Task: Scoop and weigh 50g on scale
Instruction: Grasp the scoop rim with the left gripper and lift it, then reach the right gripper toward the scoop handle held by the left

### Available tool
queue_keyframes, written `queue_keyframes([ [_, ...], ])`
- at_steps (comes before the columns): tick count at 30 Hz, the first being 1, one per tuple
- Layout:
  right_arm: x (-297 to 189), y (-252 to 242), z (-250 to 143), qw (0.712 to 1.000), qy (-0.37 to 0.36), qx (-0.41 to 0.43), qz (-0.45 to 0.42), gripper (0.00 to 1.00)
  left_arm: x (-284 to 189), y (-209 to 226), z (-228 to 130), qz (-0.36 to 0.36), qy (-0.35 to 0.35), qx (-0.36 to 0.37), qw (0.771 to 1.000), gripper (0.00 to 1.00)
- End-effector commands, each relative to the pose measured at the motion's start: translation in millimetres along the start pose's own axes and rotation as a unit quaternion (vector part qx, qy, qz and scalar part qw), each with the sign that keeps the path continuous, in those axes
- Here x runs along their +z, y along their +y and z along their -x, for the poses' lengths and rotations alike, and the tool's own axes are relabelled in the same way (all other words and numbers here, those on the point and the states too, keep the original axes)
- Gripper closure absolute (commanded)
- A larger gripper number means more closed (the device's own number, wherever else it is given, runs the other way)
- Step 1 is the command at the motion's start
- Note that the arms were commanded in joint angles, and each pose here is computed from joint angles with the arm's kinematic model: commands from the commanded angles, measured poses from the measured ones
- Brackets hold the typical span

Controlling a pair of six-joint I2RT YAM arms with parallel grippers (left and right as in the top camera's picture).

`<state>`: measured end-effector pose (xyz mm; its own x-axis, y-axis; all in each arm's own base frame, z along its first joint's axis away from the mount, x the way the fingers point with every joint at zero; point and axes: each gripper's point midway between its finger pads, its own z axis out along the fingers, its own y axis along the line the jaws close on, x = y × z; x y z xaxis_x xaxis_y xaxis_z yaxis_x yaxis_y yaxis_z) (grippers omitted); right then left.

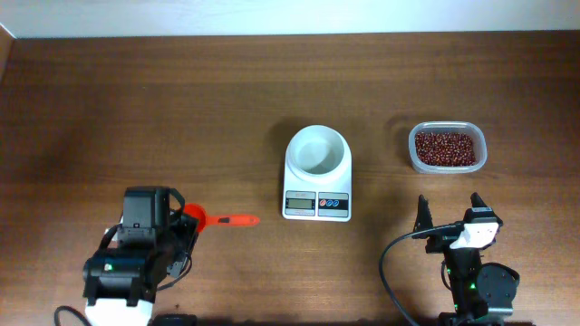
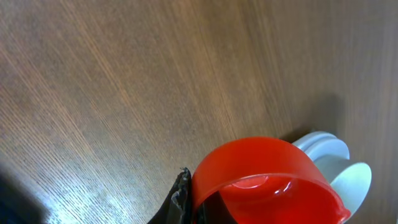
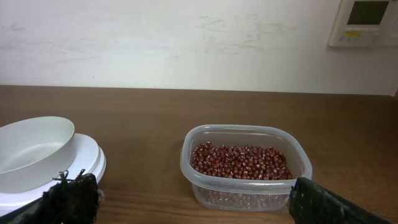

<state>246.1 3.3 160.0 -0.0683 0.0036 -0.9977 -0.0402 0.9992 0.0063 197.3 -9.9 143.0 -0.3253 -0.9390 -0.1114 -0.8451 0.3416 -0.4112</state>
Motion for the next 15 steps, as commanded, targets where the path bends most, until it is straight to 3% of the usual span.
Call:
queue_keyframes([
  [1,0,7,-2,1.000,0.000,0.008,0.018,0.01,3,4,4,0.022,-0.008,-0.024,0.999,1.00],
  [5,-3,36,1,0.987,0.006,0.121,0.102,0.01,11,6,4,0.041,-0.001,-0.025,0.999,1.00],
  [9,-21,83,2,0.930,0.061,0.271,0.239,0.01,21,9,3,0.068,0.009,-0.025,0.997,1.00],
  [15,-54,126,2,0.847,0.146,0.353,0.370,0.01,38,4,-11,0.086,0.060,-0.030,0.994,1.00],
])
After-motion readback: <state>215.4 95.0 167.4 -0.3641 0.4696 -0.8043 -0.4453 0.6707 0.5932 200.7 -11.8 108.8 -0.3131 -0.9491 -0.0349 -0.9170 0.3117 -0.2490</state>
